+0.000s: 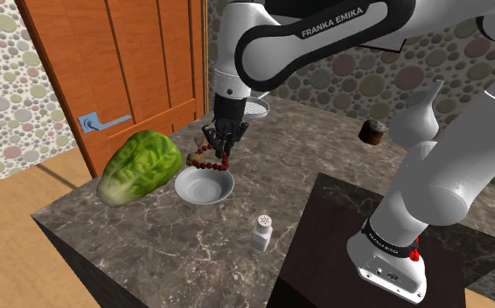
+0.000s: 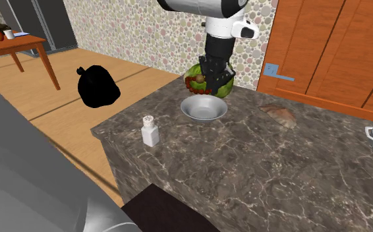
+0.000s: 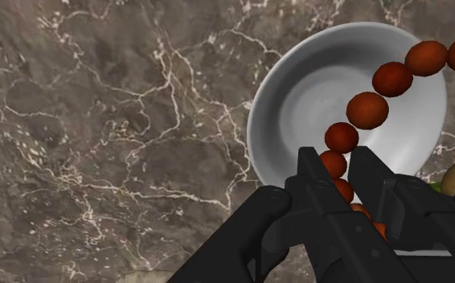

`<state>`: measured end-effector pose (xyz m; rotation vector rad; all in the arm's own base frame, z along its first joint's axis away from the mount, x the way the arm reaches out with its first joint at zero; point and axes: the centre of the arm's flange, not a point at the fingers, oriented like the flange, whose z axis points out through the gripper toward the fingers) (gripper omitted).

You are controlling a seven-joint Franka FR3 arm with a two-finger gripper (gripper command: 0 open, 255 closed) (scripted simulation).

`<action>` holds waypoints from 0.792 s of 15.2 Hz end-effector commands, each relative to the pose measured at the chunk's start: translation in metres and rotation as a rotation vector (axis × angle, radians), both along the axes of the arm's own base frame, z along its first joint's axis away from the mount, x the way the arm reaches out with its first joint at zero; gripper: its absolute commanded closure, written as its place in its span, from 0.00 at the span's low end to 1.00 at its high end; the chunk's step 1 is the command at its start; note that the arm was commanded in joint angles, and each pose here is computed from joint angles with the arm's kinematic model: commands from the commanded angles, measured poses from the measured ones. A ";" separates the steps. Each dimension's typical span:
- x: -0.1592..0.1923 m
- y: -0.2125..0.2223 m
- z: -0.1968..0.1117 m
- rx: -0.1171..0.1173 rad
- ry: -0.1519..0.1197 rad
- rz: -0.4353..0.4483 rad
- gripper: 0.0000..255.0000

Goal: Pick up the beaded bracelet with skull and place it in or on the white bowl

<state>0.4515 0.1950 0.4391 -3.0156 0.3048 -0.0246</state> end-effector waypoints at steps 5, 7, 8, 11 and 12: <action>0.004 0.005 -0.029 0.001 0.000 -0.001 1.00; 0.004 0.005 -0.040 0.001 0.000 -0.001 1.00; 0.004 0.005 -0.045 0.001 0.000 -0.001 1.00; 0.004 0.005 -0.061 0.001 0.000 -0.001 1.00; 0.004 0.005 -0.066 0.001 0.000 -0.001 1.00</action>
